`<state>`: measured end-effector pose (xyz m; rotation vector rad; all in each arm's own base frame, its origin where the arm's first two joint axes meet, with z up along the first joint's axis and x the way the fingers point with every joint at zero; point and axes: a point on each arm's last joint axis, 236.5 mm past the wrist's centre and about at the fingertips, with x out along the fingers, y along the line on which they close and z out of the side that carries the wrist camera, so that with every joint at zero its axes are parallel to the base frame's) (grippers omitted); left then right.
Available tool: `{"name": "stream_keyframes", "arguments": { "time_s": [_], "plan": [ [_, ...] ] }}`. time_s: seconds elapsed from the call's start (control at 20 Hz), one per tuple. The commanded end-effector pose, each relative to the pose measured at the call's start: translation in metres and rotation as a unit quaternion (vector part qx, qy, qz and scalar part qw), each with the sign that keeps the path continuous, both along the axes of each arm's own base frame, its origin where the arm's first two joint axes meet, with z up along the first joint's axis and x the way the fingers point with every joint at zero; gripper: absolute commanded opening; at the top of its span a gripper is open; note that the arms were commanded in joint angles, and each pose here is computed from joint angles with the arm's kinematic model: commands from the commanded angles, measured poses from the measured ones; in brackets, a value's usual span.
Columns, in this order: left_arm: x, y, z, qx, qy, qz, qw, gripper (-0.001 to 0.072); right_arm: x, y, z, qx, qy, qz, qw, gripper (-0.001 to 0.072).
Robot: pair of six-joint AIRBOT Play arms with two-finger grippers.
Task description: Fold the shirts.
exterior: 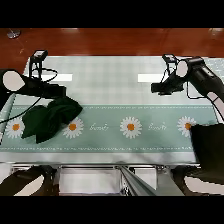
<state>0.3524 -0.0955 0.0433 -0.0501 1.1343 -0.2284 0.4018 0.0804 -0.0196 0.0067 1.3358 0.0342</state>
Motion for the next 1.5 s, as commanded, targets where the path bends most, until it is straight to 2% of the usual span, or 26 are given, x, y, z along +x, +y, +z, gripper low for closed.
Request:
{"name": "stream_keyframes", "arguments": {
  "time_s": [0.0, 0.3, 0.35, 0.4, 0.45, 0.5, 0.6, 0.7, 0.85, 0.95, 1.1, 1.3, 1.45],
  "plan": [
    [0.000, 0.000, -0.001, 0.000, 0.001, 0.000, 1.000, 0.0024, 0.000, 0.001, 0.000, 0.001, 0.001, 0.000, 1.000, 0.0023],
    [0.042, -0.005, 0.016, -0.018, -0.088, 0.015, 0.996, 0.0024, -0.010, 0.003, -0.002, 0.007, 0.022, -0.002, 1.000, 0.0024],
    [0.046, -0.006, 0.017, -0.020, -0.095, 0.017, 0.995, 0.0024, -0.016, 0.002, -0.004, 0.004, 0.036, -0.003, 0.999, 0.0089],
    [0.050, -0.006, 0.017, -0.021, -0.101, 0.018, 0.994, 0.0038, -0.025, 0.000, -0.005, 0.000, 0.054, -0.002, 0.999, 0.0477],
    [0.052, -0.006, 0.017, -0.021, -0.104, 0.019, 0.994, 0.0232, -0.033, -0.003, -0.006, -0.007, 0.071, 0.005, 0.997, 0.0626],
    [0.053, -0.006, 0.015, -0.022, -0.102, 0.020, 0.994, 0.0708, -0.043, -0.007, -0.006, -0.017, 0.091, 0.021, 0.995, 0.0626],
    [0.035, 0.006, 0.004, 0.015, -0.059, -0.002, 0.998, 0.0705, -0.060, -0.015, 0.005, -0.035, 0.109, 0.049, 0.992, 0.0626],
    [-0.001, 0.036, -0.012, 0.060, 0.025, 0.002, 0.998, 0.0706, -0.068, -0.031, 0.023, -0.058, 0.072, 0.052, 0.994, 0.0625],
    [-0.039, 0.069, -0.026, 0.061, 0.060, 0.044, 0.995, 0.0706, -0.099, -0.049, 0.031, -0.072, 0.021, 0.039, 0.996, 0.0625],
    [-0.052, 0.082, -0.033, 0.058, 0.024, 0.068, 0.996, 0.0705, -0.132, -0.048, 0.019, -0.051, 0.015, 0.026, 0.998, 0.0624],
    [-0.042, 0.088, -0.060, 0.047, -0.065, 0.090, 0.993, 0.0706, -0.160, -0.027, -0.003, 0.018, -0.002, -0.001, 1.000, 0.0624],
    [-0.050, 0.076, -0.115, 0.045, -0.006, 0.076, 0.996, 0.0705, -0.160, -0.002, -0.007, 0.081, -0.012, -0.023, 0.996, 0.0623],
    [-0.052, 0.056, -0.134, 0.017, 0.041, 0.075, 0.996, 0.0700, -0.155, 0.007, -0.003, 0.103, -0.023, -0.028, 0.994, 0.0623]
  ]
}}
